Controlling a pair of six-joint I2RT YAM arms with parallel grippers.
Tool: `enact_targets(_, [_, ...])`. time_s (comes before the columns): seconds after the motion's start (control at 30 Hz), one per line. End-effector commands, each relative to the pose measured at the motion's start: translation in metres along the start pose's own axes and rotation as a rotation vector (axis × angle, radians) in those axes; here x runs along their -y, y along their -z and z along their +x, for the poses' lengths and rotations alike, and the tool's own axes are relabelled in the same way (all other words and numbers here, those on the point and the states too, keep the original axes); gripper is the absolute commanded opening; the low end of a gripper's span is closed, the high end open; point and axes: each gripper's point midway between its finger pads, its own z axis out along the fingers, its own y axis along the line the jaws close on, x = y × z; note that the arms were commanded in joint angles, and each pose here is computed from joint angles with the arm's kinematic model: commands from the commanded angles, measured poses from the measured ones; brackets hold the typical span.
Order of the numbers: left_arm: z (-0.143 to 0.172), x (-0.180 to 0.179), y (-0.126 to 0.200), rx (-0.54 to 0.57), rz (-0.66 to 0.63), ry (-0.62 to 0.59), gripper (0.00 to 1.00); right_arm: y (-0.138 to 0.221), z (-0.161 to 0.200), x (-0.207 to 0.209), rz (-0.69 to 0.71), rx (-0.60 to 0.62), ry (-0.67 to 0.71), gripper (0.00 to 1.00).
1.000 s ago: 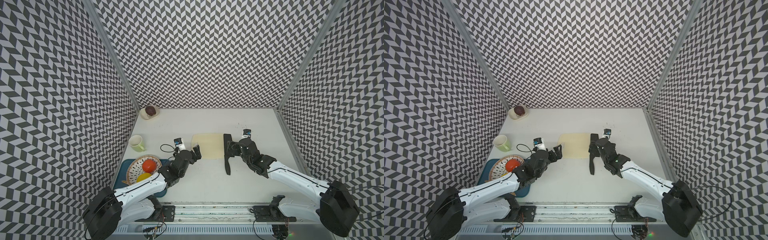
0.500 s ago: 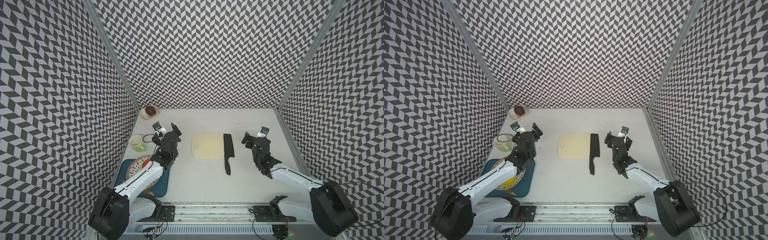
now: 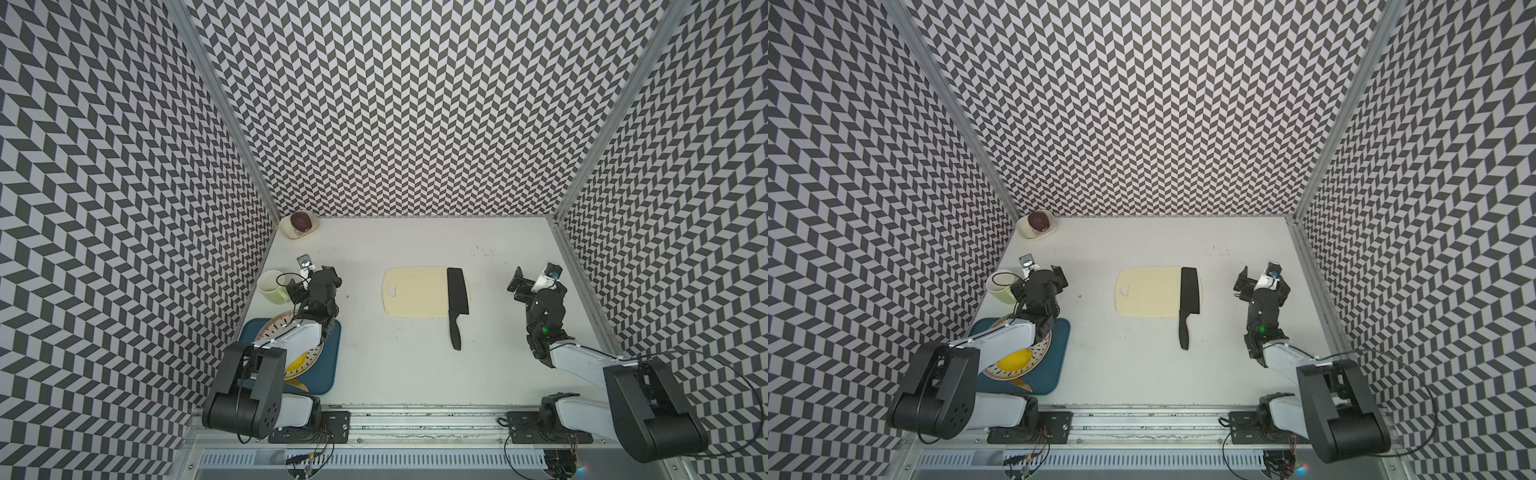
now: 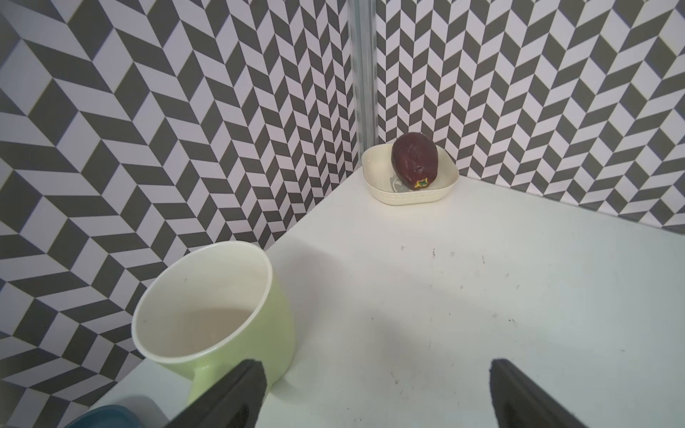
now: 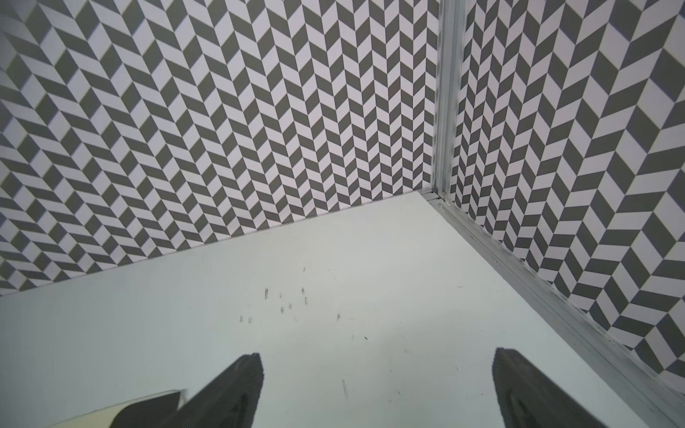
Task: Align the knife with the edge of the cutting board
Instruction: Reset both arms
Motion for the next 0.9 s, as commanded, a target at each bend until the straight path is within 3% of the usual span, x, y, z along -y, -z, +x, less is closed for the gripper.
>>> enact_targets(0.0, [-0.021, 0.002, 0.002, 0.089, 0.076, 0.09, 1.0, 0.006, -0.024, -0.014, -0.105, 0.149, 0.014, 1.0])
enact_targets(0.07, [-0.019, 0.004, 0.001, 0.086, 0.096, 0.079, 1.0, 0.004, -0.017, -0.016, -0.117, 0.139, 0.028, 1.0])
enact_targets(0.13, [-0.015, 0.007, -0.002, 0.077, 0.108, 0.045, 1.0, -0.006, -0.006, -0.02, -0.119, 0.048, 0.034, 1.0])
enact_targets(0.3, [-0.007, 0.012, -0.005, 0.081, 0.144, 0.011, 1.0, -0.012, -0.013, -0.006, -0.065, 0.078, 0.015, 1.0])
enact_targets(0.43, [0.012, 0.02, -0.019, 0.011, 0.177, 0.0, 1.0, 0.014, -0.016, 0.016, -0.063, 0.222, -0.037, 1.0])
enact_targets(0.6, [0.017, 0.027, -0.021, -0.007, 0.21, -0.005, 1.0, -0.002, 0.011, -0.019, -0.163, 0.104, 0.092, 1.0])
enact_targets(0.8, [0.017, 0.035, -0.024, -0.014, 0.246, -0.032, 1.0, -0.005, 0.005, -0.002, -0.063, 0.121, 0.035, 1.0])
enact_targets(0.87, [0.008, 0.033, -0.017, 0.047, 0.251, -0.056, 1.0, -0.006, 0.007, -0.003, -0.063, 0.113, 0.04, 1.0])
